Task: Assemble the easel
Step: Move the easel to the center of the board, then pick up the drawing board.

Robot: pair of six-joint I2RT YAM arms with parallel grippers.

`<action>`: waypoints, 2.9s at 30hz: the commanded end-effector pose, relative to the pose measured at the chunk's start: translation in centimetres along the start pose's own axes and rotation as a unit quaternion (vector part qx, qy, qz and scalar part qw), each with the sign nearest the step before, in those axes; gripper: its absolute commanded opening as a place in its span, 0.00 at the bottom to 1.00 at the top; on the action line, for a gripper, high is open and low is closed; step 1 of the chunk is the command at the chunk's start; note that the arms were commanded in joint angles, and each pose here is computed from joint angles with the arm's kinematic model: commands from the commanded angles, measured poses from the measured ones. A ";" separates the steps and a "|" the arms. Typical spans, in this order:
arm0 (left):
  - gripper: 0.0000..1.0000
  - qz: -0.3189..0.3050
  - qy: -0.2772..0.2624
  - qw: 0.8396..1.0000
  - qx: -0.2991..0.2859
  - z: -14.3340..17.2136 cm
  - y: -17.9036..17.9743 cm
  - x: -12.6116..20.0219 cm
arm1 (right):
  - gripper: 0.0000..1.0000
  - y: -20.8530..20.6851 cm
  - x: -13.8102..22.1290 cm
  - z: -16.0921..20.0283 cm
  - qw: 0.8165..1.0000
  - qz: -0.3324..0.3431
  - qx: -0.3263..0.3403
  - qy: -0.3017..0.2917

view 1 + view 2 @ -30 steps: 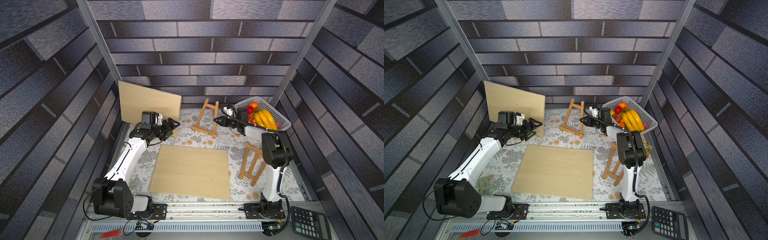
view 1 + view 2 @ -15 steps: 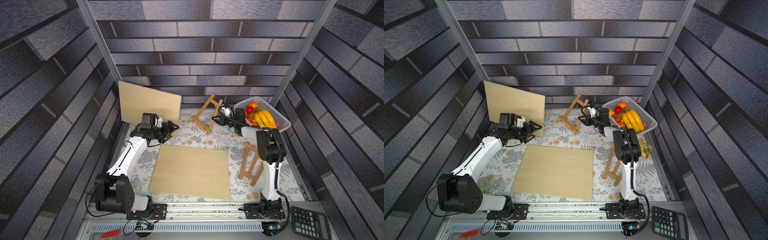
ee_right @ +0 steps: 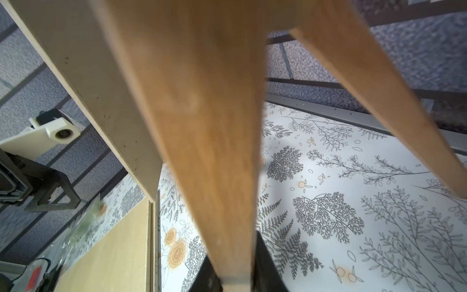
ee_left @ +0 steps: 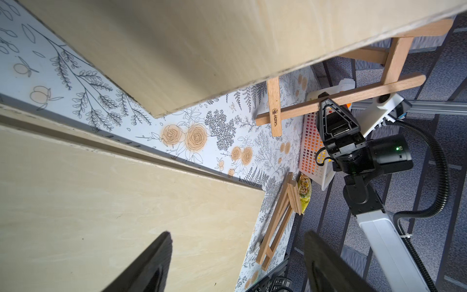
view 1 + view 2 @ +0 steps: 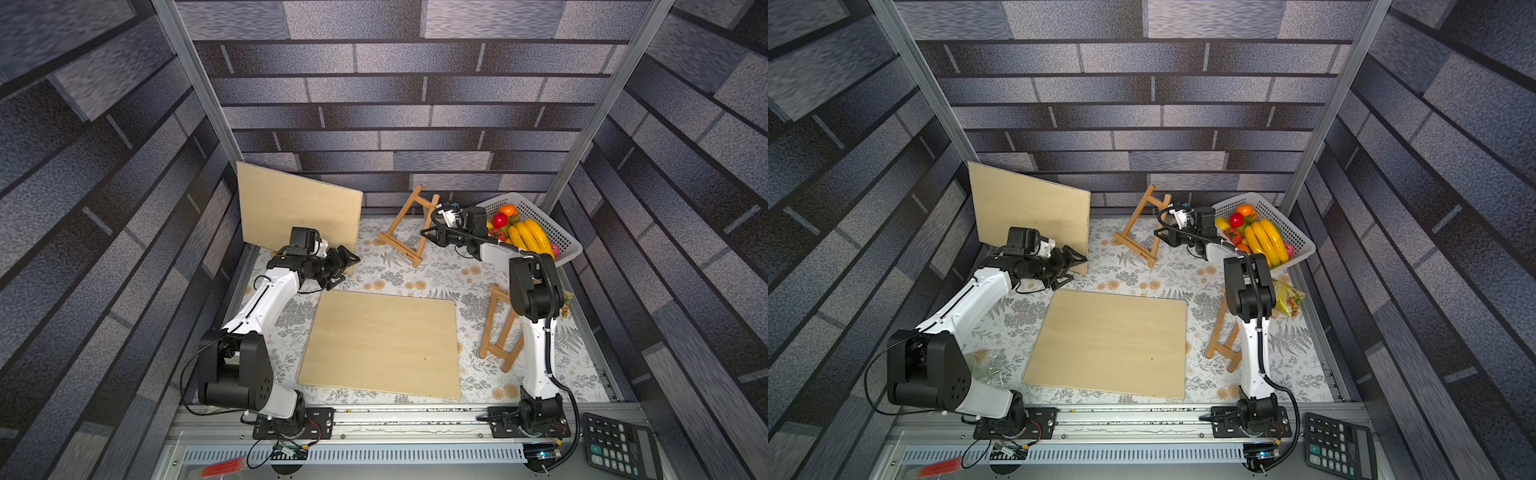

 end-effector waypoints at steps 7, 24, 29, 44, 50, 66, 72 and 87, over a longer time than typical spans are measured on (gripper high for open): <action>0.83 0.009 0.008 1.000 -0.004 -0.7 -0.1 -0.1 | 0.20 1.1 -0.7 3.9 0.993 -0.024 0.001 0.119; 0.83 -0.002 0.006 1.000 0.004 -1.3 0.7 0.2 | 0.61 -0.6 -1.9 3.1 0.994 -0.020 0.016 0.108; 0.83 0.001 0.002 1.000 0.004 -1.5 0.6 0.2 | 0.75 -0.2 -0.8 2.9 0.995 -0.002 0.019 0.097; 0.88 -0.054 -0.035 0.998 -0.027 0.7 1.5 3.0 | 1.00 6.3 12.8 -1.0 0.952 0.201 -0.227 0.049; 0.95 -0.138 -0.039 0.989 -0.024 3.2 3.7 5.2 | 1.00 13.6 16.9 1.5 0.916 0.202 -0.324 0.126; 1.00 -0.345 0.052 0.937 -0.019 4.9 10.2 5.0 | 1.00 21.3 19.4 14.7 0.789 0.261 -0.446 0.333; 1.00 -0.349 0.069 0.934 -0.014 4.2 12.4 3.2 | 1.00 21.8 18.3 17.8 0.762 0.286 -0.459 0.356; 1.00 -0.359 0.096 0.927 -0.050 3.6 15.7 1.3 | 1.00 20.7 14.1 19.5 0.769 0.331 -0.429 0.338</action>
Point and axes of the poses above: each gripper's point midway between its finger pads, its own x axis back along the fingers, its own y axis along the line the jaws close on, z = x × y, the point moved 7 cm from there along x, back along the fingers, and after that the axes turned 5 degrees about x, right-handed, at the moved point
